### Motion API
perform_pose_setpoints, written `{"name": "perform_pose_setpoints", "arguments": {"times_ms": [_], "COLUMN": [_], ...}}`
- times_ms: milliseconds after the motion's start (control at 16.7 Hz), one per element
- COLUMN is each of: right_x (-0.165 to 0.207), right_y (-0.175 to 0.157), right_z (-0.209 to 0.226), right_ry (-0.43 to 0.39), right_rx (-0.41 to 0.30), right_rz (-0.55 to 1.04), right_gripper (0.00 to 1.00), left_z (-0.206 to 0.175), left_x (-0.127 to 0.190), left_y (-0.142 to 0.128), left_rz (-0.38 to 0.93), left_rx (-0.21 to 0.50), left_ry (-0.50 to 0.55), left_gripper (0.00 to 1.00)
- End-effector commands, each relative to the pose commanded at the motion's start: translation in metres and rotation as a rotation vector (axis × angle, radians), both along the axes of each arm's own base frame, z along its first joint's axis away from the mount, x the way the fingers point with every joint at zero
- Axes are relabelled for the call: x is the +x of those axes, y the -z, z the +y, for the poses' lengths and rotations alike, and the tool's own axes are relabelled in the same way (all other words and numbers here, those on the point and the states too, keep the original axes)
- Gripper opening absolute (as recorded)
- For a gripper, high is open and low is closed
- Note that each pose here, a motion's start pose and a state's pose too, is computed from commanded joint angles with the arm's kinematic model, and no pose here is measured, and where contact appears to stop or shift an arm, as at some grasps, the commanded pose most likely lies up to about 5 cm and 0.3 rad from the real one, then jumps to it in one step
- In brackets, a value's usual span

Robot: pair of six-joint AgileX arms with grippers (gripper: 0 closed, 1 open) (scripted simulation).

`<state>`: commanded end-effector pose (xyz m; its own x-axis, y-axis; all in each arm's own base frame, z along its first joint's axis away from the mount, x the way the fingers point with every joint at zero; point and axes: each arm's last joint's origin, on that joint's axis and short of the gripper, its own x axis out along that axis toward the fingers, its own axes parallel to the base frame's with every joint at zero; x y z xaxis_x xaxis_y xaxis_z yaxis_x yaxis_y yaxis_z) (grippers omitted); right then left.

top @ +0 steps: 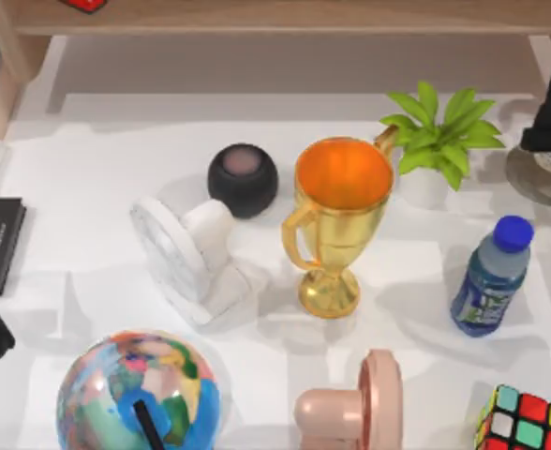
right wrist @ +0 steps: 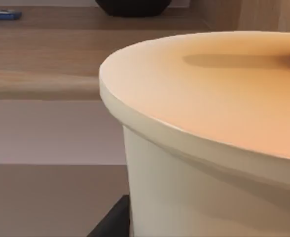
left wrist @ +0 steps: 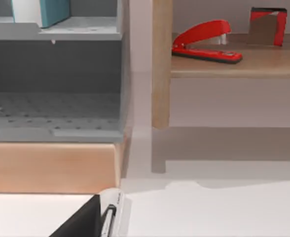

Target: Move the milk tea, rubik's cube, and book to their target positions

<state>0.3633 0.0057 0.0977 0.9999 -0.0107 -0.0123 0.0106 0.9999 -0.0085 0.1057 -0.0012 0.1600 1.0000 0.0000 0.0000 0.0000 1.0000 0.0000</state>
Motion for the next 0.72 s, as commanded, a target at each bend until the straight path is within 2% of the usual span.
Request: {"name": "perform_pose_setpoints", "arguments": {"times_ms": [360, 720], "right_x": [0.0000, 0.0000], "right_y": [0.0000, 0.0000], "right_z": [0.0000, 0.0000], "right_ry": [0.000, 0.000], "right_rx": [0.000, 0.000], "right_rz": [0.000, 0.000], "right_gripper": [0.98, 1.00], "left_z": [0.0000, 0.0000], "left_x": [0.0000, 0.0000], "left_y": [0.0000, 0.0000], "left_rz": [0.000, 0.000], "left_rx": [0.000, 0.000], "left_ry": [0.000, 0.000], "left_gripper": [1.00, 1.00]}}
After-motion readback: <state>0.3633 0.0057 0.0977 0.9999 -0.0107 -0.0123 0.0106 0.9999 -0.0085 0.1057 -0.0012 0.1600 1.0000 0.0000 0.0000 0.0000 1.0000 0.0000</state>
